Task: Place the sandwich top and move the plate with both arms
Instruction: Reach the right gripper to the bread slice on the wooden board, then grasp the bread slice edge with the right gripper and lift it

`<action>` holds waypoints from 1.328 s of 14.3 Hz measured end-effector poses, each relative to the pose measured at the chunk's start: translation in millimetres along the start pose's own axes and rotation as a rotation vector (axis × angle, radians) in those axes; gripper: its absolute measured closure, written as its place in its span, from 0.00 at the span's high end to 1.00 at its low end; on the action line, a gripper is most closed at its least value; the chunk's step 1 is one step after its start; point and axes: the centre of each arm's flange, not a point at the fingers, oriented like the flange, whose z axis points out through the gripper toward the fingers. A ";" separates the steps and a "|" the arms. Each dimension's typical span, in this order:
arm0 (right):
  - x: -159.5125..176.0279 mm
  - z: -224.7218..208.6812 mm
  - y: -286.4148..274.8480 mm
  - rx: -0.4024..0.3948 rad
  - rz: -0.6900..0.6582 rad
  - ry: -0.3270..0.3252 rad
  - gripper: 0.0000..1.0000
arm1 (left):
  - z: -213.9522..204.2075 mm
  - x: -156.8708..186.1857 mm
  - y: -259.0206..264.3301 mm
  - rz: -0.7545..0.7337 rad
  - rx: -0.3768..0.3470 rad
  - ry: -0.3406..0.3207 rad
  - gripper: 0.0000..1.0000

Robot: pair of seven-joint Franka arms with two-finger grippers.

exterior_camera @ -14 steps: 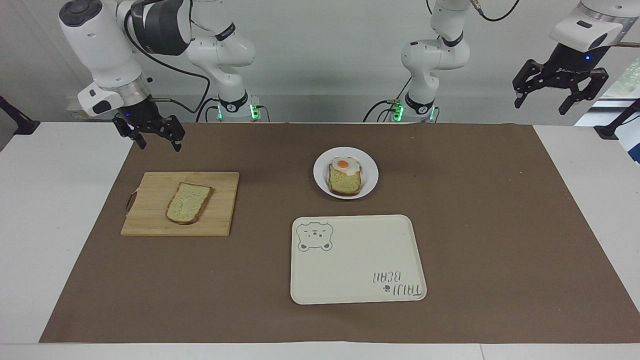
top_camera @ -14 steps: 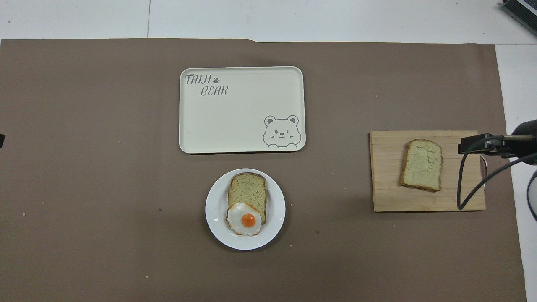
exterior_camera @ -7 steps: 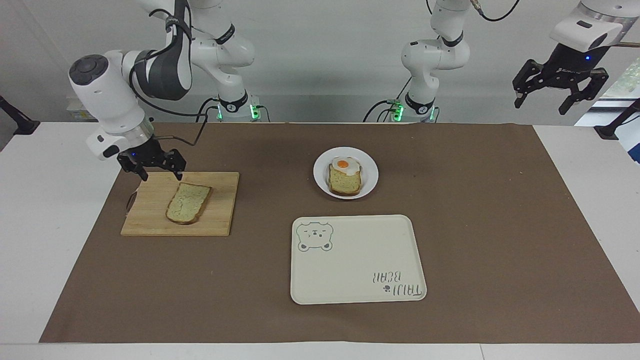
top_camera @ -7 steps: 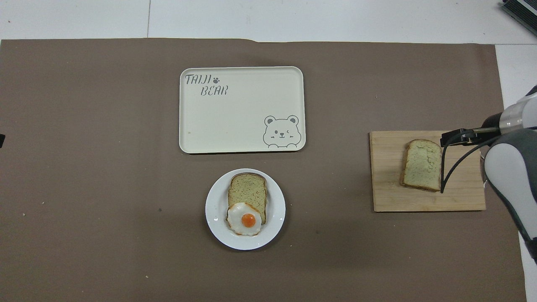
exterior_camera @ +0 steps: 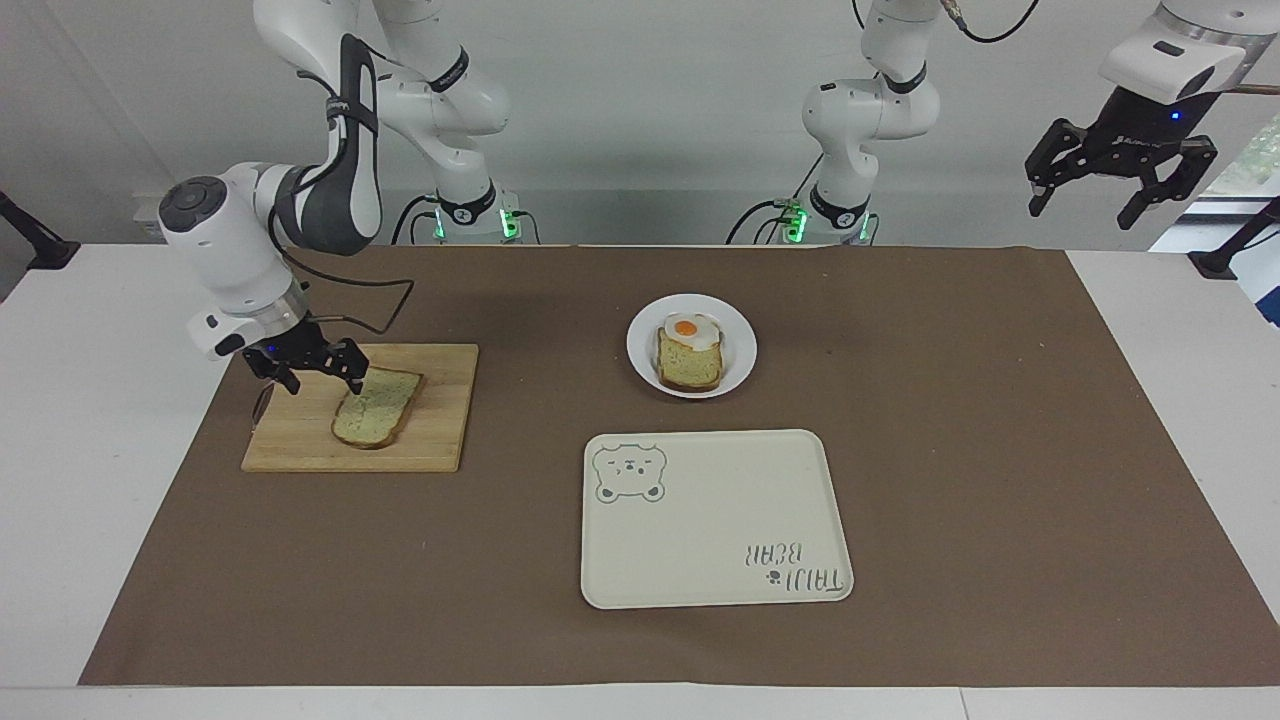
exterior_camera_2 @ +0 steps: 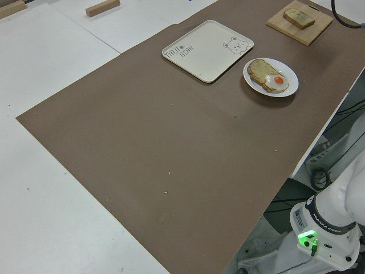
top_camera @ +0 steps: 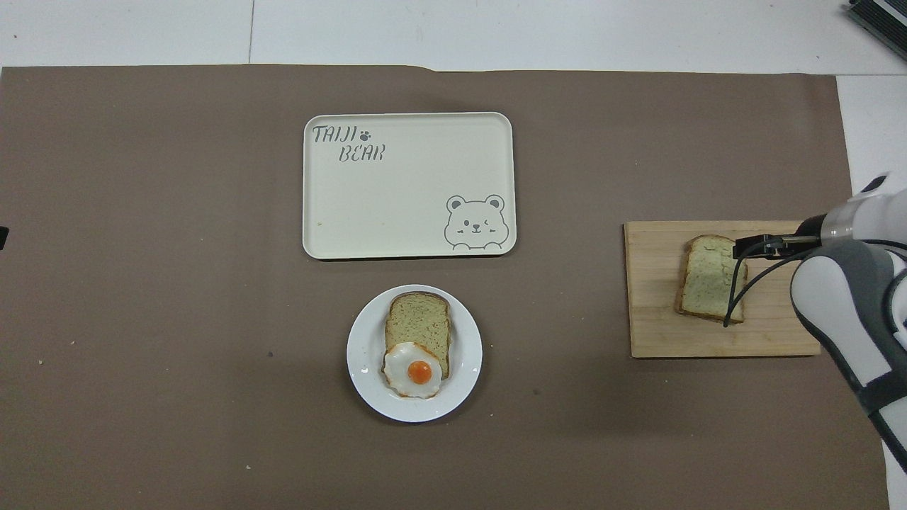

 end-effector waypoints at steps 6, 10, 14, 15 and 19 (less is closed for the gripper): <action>-10.4 31.4 -3.9 0.073 0.052 -0.040 1.00 | 0.0 0.0 0.0 0.000 0.000 0.000 1.00; -16.8 51.2 -3.2 0.076 0.054 -0.079 1.00 | 0.0 0.0 0.0 0.000 0.000 0.000 1.00; -20.6 55.9 -3.5 0.077 0.055 -0.091 1.00 | 0.0 0.0 0.0 0.000 0.000 0.000 1.00; -21.0 56.5 -3.5 0.077 0.056 -0.092 1.00 | 0.0 0.0 0.0 0.000 0.000 0.000 1.00; -22.3 58.7 -2.9 0.078 0.057 -0.097 0.99 | 0.0 0.0 0.0 0.000 0.000 0.000 1.00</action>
